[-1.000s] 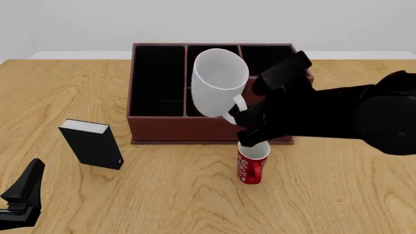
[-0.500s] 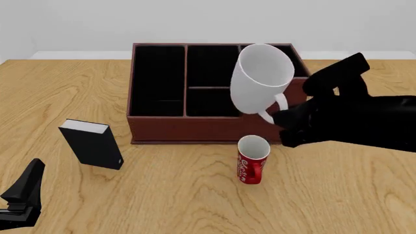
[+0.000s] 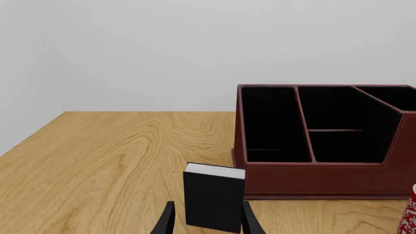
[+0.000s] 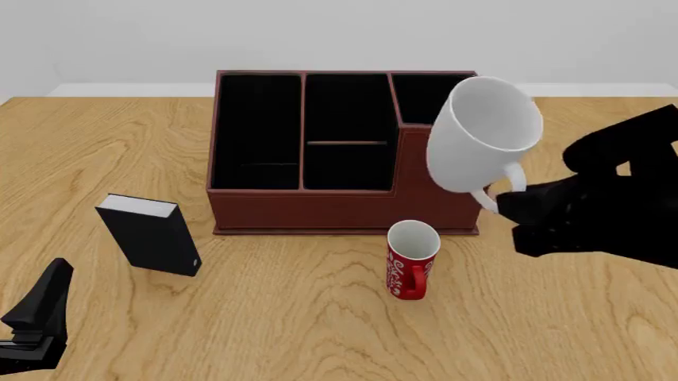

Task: Pick up the white mug and place it to the right of the caddy.

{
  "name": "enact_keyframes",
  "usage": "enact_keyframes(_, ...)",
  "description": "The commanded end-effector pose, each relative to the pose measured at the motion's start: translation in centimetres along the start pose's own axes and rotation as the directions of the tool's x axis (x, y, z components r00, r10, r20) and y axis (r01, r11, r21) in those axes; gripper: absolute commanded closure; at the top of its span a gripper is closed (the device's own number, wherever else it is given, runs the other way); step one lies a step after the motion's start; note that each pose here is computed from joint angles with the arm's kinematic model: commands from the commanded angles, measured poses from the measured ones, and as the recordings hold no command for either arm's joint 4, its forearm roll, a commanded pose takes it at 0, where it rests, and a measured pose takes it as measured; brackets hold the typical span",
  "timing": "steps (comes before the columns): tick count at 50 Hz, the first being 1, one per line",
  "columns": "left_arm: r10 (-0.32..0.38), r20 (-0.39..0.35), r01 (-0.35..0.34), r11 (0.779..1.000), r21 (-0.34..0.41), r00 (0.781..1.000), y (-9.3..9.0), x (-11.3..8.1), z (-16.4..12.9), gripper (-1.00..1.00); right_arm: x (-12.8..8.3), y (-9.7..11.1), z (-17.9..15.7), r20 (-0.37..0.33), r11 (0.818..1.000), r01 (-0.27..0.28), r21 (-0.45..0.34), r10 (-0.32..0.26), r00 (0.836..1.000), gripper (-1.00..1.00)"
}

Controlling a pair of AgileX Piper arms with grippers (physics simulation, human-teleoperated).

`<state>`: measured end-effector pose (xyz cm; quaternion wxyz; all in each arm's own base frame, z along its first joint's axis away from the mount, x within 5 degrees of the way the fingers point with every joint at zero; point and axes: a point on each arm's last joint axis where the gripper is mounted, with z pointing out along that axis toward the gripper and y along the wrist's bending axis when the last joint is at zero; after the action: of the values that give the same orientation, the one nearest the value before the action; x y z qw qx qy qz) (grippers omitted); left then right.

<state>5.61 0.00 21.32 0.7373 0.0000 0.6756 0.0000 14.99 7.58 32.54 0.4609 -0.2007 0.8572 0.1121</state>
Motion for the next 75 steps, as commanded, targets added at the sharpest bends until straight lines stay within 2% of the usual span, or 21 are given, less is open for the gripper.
enact_keyframes(1, 0.000, 0.000, 0.000, 1.000, 0.000, 1.000, 0.0, 0.0, 0.0, -1.00, 1.2, -1.0, -1.1, 0.006, 0.997, -0.062, 0.055, 0.062, 0.998, 1.00)
enact_keyframes(16, 0.000, 0.000, 0.000, 1.000, 0.000, 1.000, 0.0, 0.0, 0.0, -1.00, 2.9, -2.7, -2.7, 0.028, 0.971, -0.168, 0.169, 0.166, 0.986, 1.00)
enact_keyframes(27, 0.000, 0.000, 0.000, 1.000, 0.000, 1.000, 0.0, 0.0, 0.0, -1.00, 3.6, -3.3, -2.9, 0.045, 0.950, -0.233, 0.209, 0.229, 0.972, 1.00)
enact_keyframes(34, 0.000, 0.000, 0.000, 1.000, 0.000, 1.000, 0.0, 0.0, 0.0, -1.00, 3.9, -4.0, -3.0, 0.065, 0.926, -0.281, 0.253, 0.273, 0.960, 1.00)
enact_keyframes(39, 0.000, 0.000, 0.000, 1.000, 0.000, 1.000, 0.0, 0.0, 0.0, -1.00, 3.9, -4.1, -2.9, 0.072, 0.921, -0.296, 0.253, 0.287, 0.955, 1.00)
enact_keyframes(48, 0.000, 0.000, 0.000, 1.000, 0.000, 1.000, 0.0, 0.0, 0.0, -1.00, 3.8, -4.8, -3.0, 0.099, 0.889, -0.352, 0.293, 0.338, 0.936, 1.00)
enact_keyframes(62, 0.000, 0.000, 0.000, 1.000, 0.000, 1.000, 0.0, 0.0, 0.0, -1.00, 2.8, -6.2, -2.4, 0.114, 0.858, -0.383, 0.342, 0.367, 0.923, 1.00)
enact_keyframes(70, 0.000, 0.000, 0.000, 1.000, 0.000, 1.000, 0.0, 0.0, 0.0, -1.00, 1.7, -7.0, -1.8, 0.110, 0.857, -0.375, 0.354, 0.360, 0.926, 1.00)
enact_keyframes(75, 0.000, 0.000, 0.000, 1.000, 0.000, 1.000, 0.0, 0.0, 0.0, -1.00, 0.8, -7.4, -1.4, 0.100, 0.863, -0.359, 0.356, 0.347, 0.933, 1.00)
